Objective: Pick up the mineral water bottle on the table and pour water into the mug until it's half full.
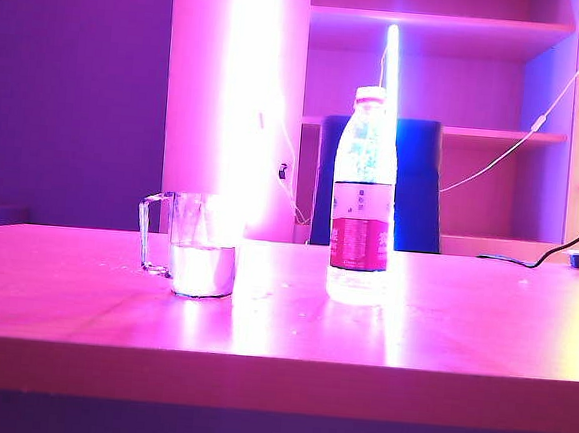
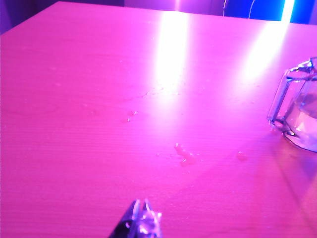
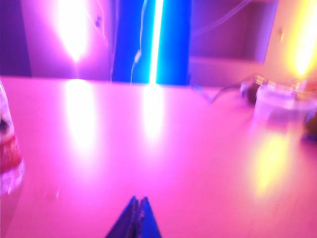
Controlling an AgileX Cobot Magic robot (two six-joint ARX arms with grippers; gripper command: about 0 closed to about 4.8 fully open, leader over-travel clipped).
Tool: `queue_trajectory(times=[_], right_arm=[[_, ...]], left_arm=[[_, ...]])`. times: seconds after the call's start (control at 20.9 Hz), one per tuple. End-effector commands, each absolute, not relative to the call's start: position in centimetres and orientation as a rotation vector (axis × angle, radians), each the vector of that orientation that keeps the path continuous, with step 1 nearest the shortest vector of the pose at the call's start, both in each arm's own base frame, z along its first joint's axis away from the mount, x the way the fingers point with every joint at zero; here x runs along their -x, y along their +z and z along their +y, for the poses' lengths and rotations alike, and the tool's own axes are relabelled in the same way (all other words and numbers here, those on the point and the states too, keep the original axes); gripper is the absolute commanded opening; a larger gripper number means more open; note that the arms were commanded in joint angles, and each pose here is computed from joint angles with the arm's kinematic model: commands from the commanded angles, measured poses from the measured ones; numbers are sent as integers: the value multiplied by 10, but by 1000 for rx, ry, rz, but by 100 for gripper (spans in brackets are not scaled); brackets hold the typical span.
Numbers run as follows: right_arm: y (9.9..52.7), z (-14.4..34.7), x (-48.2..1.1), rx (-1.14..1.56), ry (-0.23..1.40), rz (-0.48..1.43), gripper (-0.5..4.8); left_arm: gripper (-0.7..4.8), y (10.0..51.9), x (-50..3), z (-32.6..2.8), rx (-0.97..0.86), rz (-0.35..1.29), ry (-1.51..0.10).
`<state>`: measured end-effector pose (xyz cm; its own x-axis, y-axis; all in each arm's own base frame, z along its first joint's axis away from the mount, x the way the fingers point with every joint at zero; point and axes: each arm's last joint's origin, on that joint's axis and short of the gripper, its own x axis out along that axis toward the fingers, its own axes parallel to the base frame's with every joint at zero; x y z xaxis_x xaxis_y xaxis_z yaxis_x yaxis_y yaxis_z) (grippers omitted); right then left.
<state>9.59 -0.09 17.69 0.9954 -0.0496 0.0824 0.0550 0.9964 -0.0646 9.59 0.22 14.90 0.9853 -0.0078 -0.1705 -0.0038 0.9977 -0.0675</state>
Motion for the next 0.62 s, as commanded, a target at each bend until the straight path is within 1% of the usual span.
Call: queue_trajectory(times=[0.05,0.1,0.29,0.62], right_arm=[[165,-1,-97,25,-54,-10,-1],[159,-1,-97,27,-55,49,-1],[147,-1,-96,31,-41,176,-1],[147,-1,-96,31,-41,179,-1]], left_arm=[[-6,149,-96,2,67,174,-5],[-5,149,-96,2,68,174,-7],[-6,149,-96,2,67,174,-6],[-5,149,-96,2,67,174,-6]])
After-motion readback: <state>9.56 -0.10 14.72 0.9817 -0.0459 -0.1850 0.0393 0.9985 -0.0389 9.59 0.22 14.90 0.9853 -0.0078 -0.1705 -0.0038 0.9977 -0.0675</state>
